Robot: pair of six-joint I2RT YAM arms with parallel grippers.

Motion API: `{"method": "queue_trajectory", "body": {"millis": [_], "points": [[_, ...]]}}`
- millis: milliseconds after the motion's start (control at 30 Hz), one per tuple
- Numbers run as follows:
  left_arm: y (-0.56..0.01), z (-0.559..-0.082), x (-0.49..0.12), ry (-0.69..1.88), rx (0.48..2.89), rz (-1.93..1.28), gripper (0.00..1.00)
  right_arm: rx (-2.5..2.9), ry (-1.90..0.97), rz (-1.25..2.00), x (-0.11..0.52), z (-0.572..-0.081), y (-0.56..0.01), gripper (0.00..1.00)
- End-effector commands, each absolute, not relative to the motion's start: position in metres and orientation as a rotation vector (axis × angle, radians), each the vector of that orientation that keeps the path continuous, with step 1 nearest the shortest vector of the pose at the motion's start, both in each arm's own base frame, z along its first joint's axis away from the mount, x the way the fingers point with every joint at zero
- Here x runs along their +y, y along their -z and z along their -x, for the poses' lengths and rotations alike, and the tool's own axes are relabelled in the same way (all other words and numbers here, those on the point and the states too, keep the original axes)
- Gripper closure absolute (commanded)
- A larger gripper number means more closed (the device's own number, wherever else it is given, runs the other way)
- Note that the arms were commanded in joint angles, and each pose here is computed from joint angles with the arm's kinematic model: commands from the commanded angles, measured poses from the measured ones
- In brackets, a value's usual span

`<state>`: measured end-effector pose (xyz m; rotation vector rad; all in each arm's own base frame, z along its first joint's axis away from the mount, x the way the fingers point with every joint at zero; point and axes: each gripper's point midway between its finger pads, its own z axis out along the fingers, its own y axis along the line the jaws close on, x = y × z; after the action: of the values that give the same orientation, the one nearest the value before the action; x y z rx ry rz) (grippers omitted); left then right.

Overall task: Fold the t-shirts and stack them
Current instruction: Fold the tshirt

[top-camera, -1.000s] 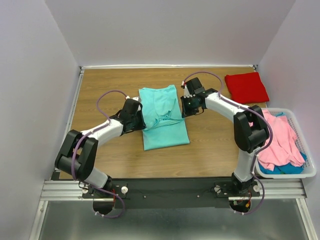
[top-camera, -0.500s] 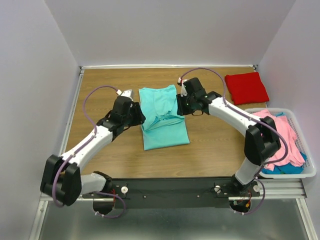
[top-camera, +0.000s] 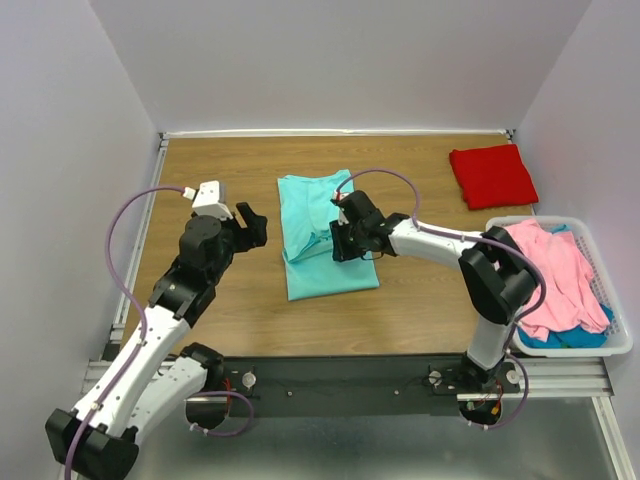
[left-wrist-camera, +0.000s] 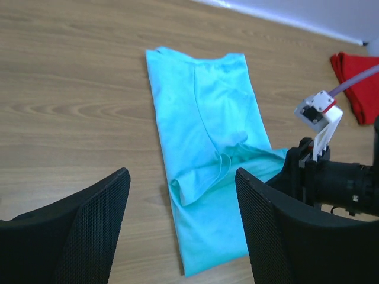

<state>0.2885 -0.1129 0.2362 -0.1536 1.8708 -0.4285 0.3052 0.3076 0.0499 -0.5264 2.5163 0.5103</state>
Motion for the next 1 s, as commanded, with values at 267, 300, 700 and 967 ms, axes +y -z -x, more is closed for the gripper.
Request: {"method": "queue_trajectory", "body": {"millis": [267, 300, 700, 967], "points": [[-0.265, -0.270, -0.054, 0.218, 1.620, 0.243, 0.15, 2.397, -0.366, 0.430, 0.317, -0.359, -0.042, 0.65], [-0.266, -0.267, -0.052, 0.223, 1.603, 0.247, 0.15, 2.373, -0.344, 0.425, 0.318, -0.366, -0.047, 0.65], [-0.267, -0.267, -0.054, 0.235, 1.589, 0.238, 0.15, 2.181, -0.287, 0.426, 0.344, -0.427, -0.101, 0.62], [-0.263, -0.270, -0.056, 0.230, 1.607, 0.230, 0.15, 2.218, -0.689, 0.681, 0.374, -0.350, -0.112, 0.60]]}}
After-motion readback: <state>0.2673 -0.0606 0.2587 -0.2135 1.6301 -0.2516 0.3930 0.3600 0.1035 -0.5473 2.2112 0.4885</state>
